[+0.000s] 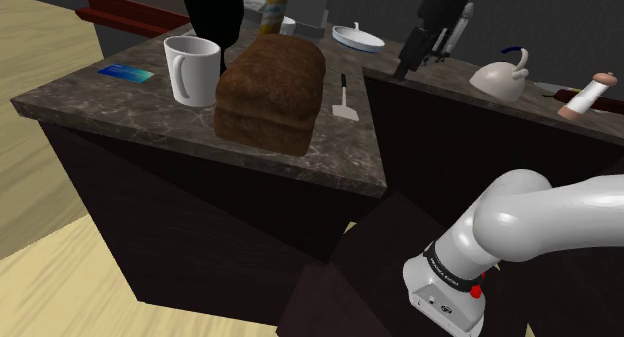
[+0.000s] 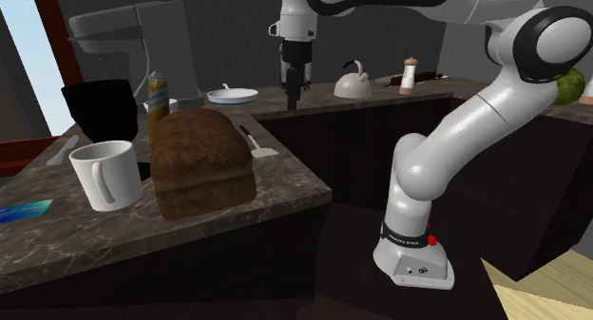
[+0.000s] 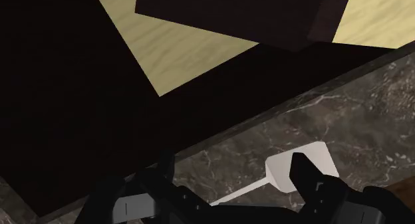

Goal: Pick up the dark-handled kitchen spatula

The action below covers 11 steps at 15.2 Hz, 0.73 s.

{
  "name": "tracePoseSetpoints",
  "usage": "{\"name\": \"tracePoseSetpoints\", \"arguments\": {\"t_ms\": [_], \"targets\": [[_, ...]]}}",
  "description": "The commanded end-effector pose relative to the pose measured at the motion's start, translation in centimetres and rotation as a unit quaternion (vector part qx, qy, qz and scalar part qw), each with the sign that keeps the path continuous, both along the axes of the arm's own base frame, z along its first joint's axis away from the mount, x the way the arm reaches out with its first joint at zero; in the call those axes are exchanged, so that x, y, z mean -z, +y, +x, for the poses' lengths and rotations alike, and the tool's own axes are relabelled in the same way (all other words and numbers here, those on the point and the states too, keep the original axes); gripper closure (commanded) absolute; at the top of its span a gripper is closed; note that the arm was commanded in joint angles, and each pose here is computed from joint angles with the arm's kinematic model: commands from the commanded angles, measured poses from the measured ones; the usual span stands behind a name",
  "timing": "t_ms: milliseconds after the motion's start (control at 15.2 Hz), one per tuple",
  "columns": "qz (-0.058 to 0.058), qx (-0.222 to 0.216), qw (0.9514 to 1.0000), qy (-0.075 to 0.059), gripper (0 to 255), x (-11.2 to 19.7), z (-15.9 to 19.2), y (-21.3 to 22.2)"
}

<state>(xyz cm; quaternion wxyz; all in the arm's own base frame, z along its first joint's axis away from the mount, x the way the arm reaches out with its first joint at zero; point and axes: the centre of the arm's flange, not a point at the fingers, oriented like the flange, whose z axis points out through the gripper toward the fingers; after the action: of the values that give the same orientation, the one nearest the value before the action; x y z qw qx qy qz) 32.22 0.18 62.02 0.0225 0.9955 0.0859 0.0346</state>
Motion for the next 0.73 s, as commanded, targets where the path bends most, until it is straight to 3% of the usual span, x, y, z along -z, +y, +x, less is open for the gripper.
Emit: {"name": "tracePoseSetpoints", "arguments": {"t_ms": [0,132,198,330,462,528,660], "targets": [[0.0,0.0,1.0,0.0,0,0.0,0.0,0.0],[0.005,0.096,0.9954,-0.002,0,1.0,2.1,1.4],[0.007,0.143,0.9896,-0.003,0,1.6,3.2,2.0],[0.012,0.238,0.9713,-0.004,0,2.6,5.6,2.8],[0.016,0.33,0.944,-0.006,0,3.6,8.1,3.2],[0.018,0.374,0.9271,-0.007,0,4.1,9.3,3.2],[0.022,0.462,0.8868,-0.009,0,5.1,11.8,2.8]]}}
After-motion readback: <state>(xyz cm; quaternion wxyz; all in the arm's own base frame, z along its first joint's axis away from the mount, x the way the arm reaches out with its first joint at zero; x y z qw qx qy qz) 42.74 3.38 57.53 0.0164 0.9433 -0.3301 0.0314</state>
